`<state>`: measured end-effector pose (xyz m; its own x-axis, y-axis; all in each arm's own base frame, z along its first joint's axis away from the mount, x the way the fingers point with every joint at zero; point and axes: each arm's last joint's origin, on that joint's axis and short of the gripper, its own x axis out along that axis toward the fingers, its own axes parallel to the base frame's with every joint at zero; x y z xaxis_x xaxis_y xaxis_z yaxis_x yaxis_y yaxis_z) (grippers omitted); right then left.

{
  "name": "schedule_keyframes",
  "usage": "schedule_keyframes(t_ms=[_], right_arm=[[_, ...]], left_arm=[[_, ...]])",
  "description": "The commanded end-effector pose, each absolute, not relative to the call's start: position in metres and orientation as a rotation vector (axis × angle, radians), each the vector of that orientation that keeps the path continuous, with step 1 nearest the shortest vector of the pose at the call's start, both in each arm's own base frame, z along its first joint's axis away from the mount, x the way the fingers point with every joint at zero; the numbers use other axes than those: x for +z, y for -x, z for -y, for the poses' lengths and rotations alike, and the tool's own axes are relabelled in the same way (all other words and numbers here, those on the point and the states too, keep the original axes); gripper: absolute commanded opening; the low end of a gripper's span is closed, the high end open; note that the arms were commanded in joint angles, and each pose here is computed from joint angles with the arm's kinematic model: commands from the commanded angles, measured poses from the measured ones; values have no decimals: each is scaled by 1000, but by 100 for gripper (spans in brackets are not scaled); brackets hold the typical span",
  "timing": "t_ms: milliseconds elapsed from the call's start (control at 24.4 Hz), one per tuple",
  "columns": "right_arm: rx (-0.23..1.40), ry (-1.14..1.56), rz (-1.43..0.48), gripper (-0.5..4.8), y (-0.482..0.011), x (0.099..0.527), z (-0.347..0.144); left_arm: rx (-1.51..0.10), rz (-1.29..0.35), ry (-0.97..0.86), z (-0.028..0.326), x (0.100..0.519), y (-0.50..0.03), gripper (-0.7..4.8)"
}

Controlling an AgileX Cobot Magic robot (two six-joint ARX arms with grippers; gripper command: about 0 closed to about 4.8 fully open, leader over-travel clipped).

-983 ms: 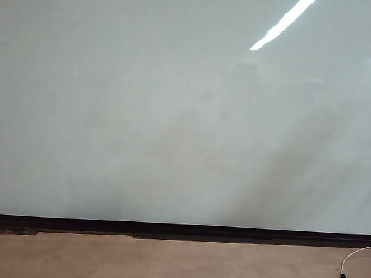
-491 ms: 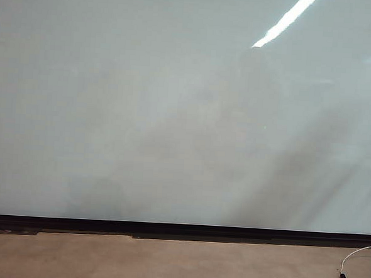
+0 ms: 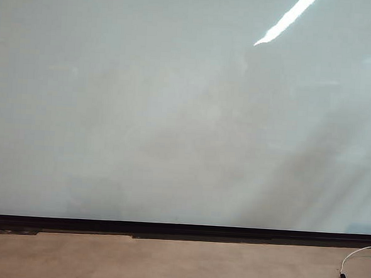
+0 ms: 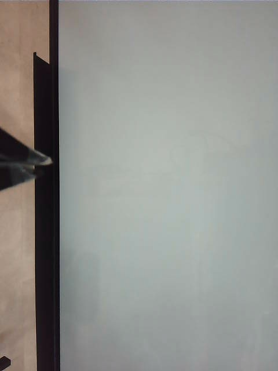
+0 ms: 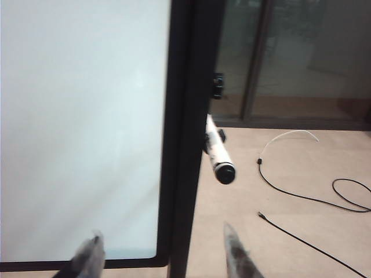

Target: Pick up the pen on the shelf to the right of the whiteboard and draw a check mark.

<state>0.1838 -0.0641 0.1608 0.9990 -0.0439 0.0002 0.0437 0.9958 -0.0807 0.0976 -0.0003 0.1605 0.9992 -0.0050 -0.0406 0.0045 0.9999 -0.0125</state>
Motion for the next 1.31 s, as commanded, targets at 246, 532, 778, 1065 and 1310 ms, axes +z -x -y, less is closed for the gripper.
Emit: schedule_keyframes(t_ms=[246, 532, 778, 1065, 1310], right_arm=[[9, 91, 27, 266, -199, 162, 83], [57, 72, 47, 265, -217, 155, 97], [47, 53, 53, 266, -224, 149, 109], [90, 34, 52, 266, -238, 145, 123], [120, 28, 62, 265, -251, 145, 130]], left_arm=[[-5, -25, 8, 0, 163, -97, -5], [-5, -26, 8, 0, 163, -97, -4], [-5, -26, 8, 0, 163, -97, -4], [-5, -26, 8, 0, 163, -97, -4], [-5, -26, 8, 0, 163, -97, -4]])
